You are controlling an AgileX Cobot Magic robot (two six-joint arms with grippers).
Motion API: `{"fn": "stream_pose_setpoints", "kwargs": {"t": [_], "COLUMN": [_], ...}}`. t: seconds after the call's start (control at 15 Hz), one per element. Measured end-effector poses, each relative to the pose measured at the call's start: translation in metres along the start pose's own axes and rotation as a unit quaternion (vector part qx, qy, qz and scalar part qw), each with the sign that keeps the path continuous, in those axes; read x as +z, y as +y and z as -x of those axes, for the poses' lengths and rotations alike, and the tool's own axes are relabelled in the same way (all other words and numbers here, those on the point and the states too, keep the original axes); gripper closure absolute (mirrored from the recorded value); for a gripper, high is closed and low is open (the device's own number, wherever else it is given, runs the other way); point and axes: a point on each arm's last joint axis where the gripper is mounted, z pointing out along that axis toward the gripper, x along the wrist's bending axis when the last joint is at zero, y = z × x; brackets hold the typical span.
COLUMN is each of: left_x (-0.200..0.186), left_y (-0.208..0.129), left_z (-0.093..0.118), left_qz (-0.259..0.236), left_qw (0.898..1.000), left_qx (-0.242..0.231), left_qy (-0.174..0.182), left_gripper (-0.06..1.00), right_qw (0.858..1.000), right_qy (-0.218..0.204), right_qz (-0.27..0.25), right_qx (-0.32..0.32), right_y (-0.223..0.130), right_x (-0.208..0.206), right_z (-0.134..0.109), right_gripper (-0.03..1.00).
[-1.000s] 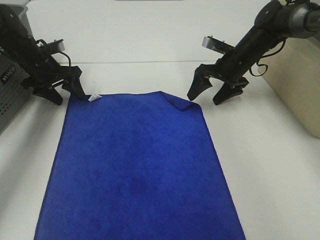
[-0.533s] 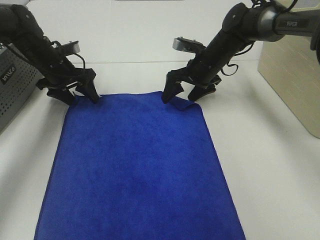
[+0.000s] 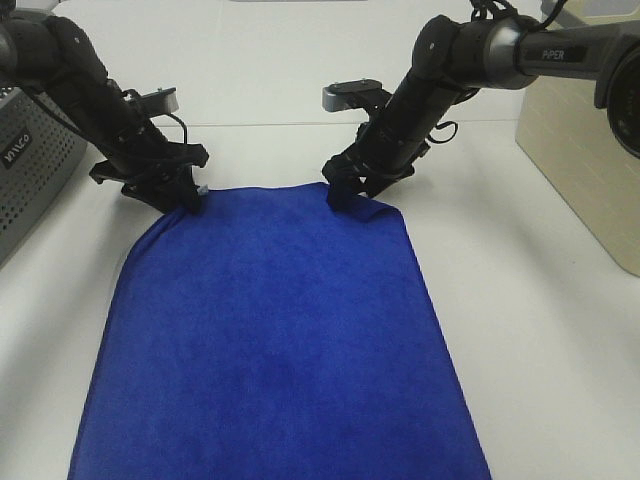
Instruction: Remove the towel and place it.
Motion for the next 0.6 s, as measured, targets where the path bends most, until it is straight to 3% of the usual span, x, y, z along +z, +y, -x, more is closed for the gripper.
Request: {"fn": "stream_pose_setpoints", "kwargs": {"t": [0.2,0.33,0.47,0.6], "left_x": [0.0004,0.0004,0.0003,0.0002], "left_y": [-0.0004,-0.0004,-0.0002,-0.0001], "left_z": [-0.0017,-0.0028,-0.0045,-0.0050], "left_qz": [-0.002,-0.002,-0.002,-0.001], "left_qw": [1.000,1.000,0.999,0.999], "left_qx": [0.006,0.012,0.022,0.024], "left_qy": [0.008,0.015,0.024,0.026], "left_gripper": [0.81,0.91,0.93,0.93], "right_qw": [1.000,1.000,0.999,0.999], "right_qy": [-0.019,-0.025,-0.025,-0.025], "right_qz": [-0.005,-0.007,-0.008,-0.008], "right_qx": [-0.013,-0.017,-0.021,-0.028], "right_y": [-0.0015,-0.0021,-0.0025,-0.0025], "right_x": [0.0012,0.0015,0.0024,0.0024], "right_z": [0.0048,0.0064,0.0067,0.0067], "right_gripper": [0.56,0.76,0.93,0.95]}}
